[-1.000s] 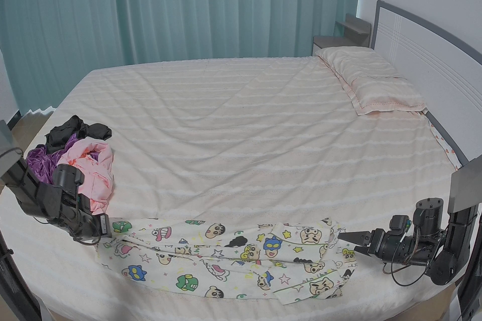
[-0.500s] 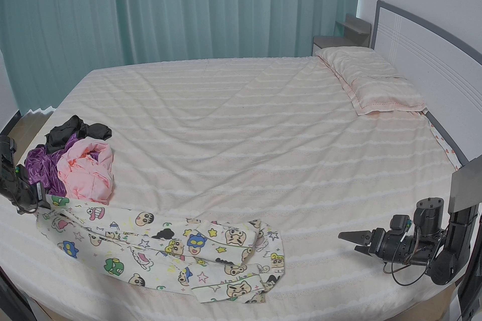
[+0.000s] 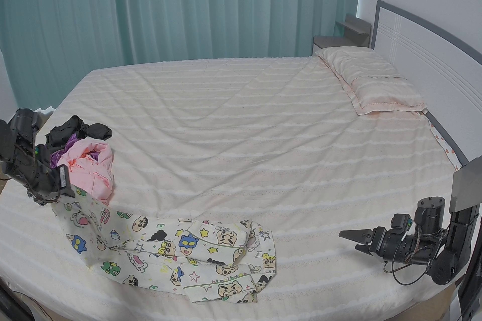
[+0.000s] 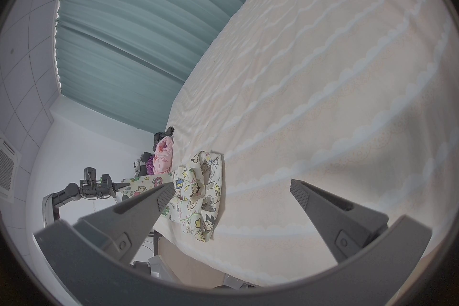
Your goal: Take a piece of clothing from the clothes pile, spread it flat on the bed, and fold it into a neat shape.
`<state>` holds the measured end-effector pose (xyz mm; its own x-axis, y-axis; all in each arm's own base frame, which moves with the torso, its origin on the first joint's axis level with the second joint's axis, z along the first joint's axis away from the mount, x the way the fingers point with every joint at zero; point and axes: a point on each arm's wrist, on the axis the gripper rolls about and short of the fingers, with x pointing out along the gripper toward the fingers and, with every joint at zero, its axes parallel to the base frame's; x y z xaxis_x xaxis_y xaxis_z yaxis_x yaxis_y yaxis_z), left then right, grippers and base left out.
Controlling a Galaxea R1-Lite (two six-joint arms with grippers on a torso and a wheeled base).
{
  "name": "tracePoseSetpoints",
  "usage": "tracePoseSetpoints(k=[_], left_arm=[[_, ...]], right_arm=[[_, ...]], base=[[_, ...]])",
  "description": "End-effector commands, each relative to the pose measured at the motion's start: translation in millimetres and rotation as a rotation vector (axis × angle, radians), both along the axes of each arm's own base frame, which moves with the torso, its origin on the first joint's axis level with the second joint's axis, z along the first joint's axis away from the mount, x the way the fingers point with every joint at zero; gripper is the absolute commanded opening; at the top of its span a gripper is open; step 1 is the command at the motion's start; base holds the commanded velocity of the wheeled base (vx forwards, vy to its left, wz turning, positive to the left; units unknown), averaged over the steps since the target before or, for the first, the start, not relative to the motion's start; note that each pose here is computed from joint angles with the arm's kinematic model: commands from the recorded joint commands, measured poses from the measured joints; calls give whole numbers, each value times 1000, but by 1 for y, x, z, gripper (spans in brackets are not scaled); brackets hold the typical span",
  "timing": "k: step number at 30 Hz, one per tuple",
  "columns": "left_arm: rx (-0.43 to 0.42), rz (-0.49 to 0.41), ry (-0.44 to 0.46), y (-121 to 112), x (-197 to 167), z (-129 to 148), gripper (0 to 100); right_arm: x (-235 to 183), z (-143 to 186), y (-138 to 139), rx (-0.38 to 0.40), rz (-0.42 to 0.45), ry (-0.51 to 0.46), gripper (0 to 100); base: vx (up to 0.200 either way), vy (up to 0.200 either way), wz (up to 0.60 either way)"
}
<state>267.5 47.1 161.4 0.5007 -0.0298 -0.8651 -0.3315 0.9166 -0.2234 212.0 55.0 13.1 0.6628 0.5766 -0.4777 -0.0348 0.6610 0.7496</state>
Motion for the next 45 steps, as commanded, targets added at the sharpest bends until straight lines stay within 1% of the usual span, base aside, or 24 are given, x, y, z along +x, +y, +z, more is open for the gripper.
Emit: tracePoseSetpoints(k=[1,3,4,5,6,7,8,9,10,13,14,15,19,22,26,27,32,36,37,39,41,42,43,45], left_arm=[[-2,-119,-22,-113,-10,5,0],[1,-142,-18,-139,-8,-4,0],[1,-143,-20,-140,-8,-4,0],[1,-158,-17,-163,-6,-14,0],[2,-170,-15,-175,-5,-21,0],[2,-174,-12,-180,-5,-23,0],[4,-196,-3,-195,-5,-32,0],[5,-198,1,-196,-5,-34,0],[1,-221,18,-213,-4,-45,0],[-31,-219,24,-237,0,-55,0],[-31,-218,25,-238,1,-56,0],[-36,-223,33,-248,4,-64,0],[-47,-241,32,-265,8,-78,0],[-79,-226,13,-276,11,-83,0],[-99,-240,7,-286,6,-84,0],[-101,-245,4,-288,4,-83,100],[-116,-224,1,-290,3,-81,100],[-115,-224,2,-290,3,-81,100],[-128,-203,6,-284,-5,-75,100],[-143,-194,-4,-279,-11,-66,100],[-157,-191,-17,-269,-23,-55,100],[-158,-190,-18,-268,-23,-55,100],[-168,-179,-21,-259,-32,-49,100],[-177,-162,-20,-253,-36,-47,100]], right_arm=[[0,1,0,5,-3,-8,100],[0,1,0,5,-3,-8,100],[0,1,0,5,-3,-8,100],[0,1,0,3,-2,-7,100],[0,1,0,4,-1,-6,100],[0,1,0,4,-1,-6,100],[0,1,0,4,-3,-6,100],[0,1,0,4,-3,-6,100],[0,1,0,5,-3,-8,100],[0,1,0,4,-3,-6,100],[0,1,0,5,-3,-8,100],[0,1,-1,4,-4,-6,100],[0,0,-1,4,-7,-5,100],[1,0,-1,4,-7,-5,100],[1,-1,-1,3,-7,-2,100],[1,0,-1,4,-7,-3,100],[1,-1,-1,4,-6,-2,100],[1,-1,-1,3,-7,-2,100],[0,0,-1,4,-7,-3,100],[0,0,-1,4,-6,-3,100],[0,1,-1,4,-4,-5,100],[0,1,-1,4,-4,-5,100],[-1,1,0,4,-1,-5,100],[-1,1,0,4,0,-5,100]], base=[[0,0,0],[0,0,0],[0,0,0],[0,0,0],[0,0,0],[0,0,0],[0,0,0],[0,0,0],[0,0,0],[0,0,0],[0,0,0],[0,0,0],[0,0,0],[0,0,0],[0,0,0],[0,0,0],[0,0,0],[0,0,0],[0,0,0],[0,0,0],[0,0,0],[0,0,0],[0,0,0],[0,0,0]])
